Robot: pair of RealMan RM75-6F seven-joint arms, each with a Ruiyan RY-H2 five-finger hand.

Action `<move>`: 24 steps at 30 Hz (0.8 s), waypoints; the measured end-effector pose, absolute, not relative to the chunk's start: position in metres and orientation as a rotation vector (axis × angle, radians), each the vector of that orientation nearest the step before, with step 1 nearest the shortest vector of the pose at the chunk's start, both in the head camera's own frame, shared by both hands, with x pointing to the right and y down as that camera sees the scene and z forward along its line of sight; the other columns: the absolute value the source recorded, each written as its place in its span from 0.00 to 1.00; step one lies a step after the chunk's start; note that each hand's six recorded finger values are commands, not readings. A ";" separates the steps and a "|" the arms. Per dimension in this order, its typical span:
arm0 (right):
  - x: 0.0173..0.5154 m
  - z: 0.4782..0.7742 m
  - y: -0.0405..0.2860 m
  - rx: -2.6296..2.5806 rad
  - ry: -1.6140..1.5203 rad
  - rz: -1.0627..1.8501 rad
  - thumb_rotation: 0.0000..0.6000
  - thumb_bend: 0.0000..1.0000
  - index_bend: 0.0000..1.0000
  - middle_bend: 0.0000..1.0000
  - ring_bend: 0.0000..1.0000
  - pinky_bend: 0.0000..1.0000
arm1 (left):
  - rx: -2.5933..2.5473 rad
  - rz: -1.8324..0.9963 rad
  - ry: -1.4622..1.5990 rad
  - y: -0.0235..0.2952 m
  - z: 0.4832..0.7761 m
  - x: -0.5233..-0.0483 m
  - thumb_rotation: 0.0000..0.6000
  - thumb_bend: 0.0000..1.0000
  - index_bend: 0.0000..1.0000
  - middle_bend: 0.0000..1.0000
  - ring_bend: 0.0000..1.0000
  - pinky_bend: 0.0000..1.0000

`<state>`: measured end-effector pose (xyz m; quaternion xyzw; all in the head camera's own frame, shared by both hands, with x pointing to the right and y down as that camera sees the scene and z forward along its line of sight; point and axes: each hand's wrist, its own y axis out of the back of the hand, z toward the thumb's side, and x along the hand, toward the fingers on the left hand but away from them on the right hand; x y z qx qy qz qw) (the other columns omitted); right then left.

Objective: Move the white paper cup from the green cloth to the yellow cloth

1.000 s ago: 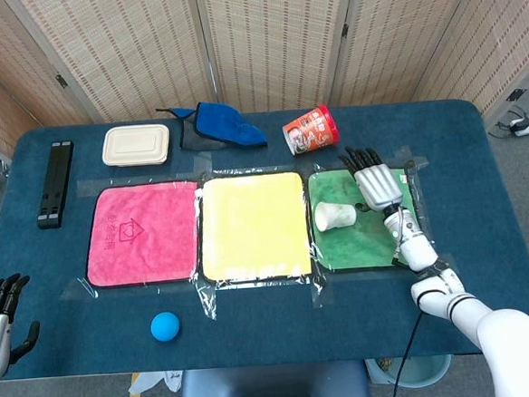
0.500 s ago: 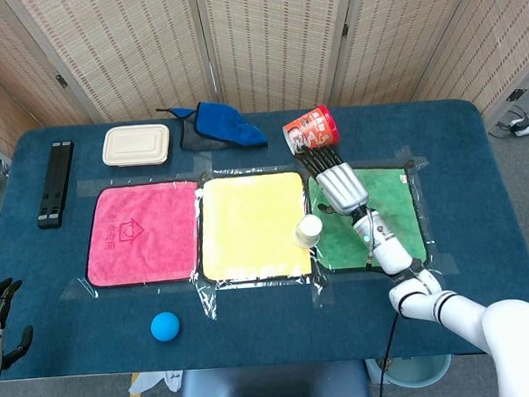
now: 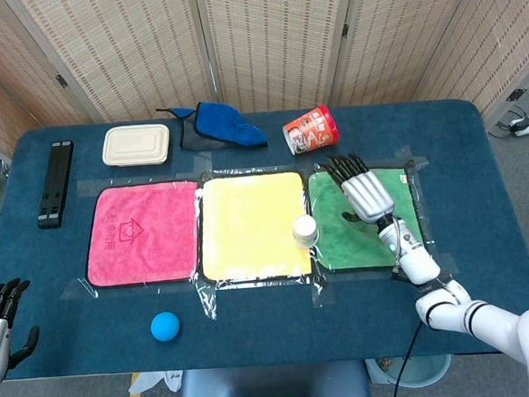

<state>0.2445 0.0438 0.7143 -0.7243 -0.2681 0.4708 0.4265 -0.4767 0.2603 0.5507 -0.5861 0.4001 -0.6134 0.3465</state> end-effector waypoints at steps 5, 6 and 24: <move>0.244 0.724 0.056 -1.844 -0.644 1.199 1.00 0.20 0.00 0.00 0.00 0.00 | -1.525 -1.583 1.035 0.260 0.550 -0.474 1.00 0.44 0.15 0.13 0.12 0.04; 0.242 0.726 0.058 -1.852 -0.642 1.197 1.00 0.20 0.00 0.00 0.00 0.00 | -1.526 -1.582 1.035 0.260 0.550 -0.474 1.00 0.44 0.15 0.13 0.12 0.04; 0.153 0.747 0.062 -1.891 -0.621 1.069 1.00 0.20 0.00 0.00 0.00 0.00 | -1.526 -1.612 1.043 0.267 0.551 -0.486 1.00 0.44 0.15 0.13 0.13 0.04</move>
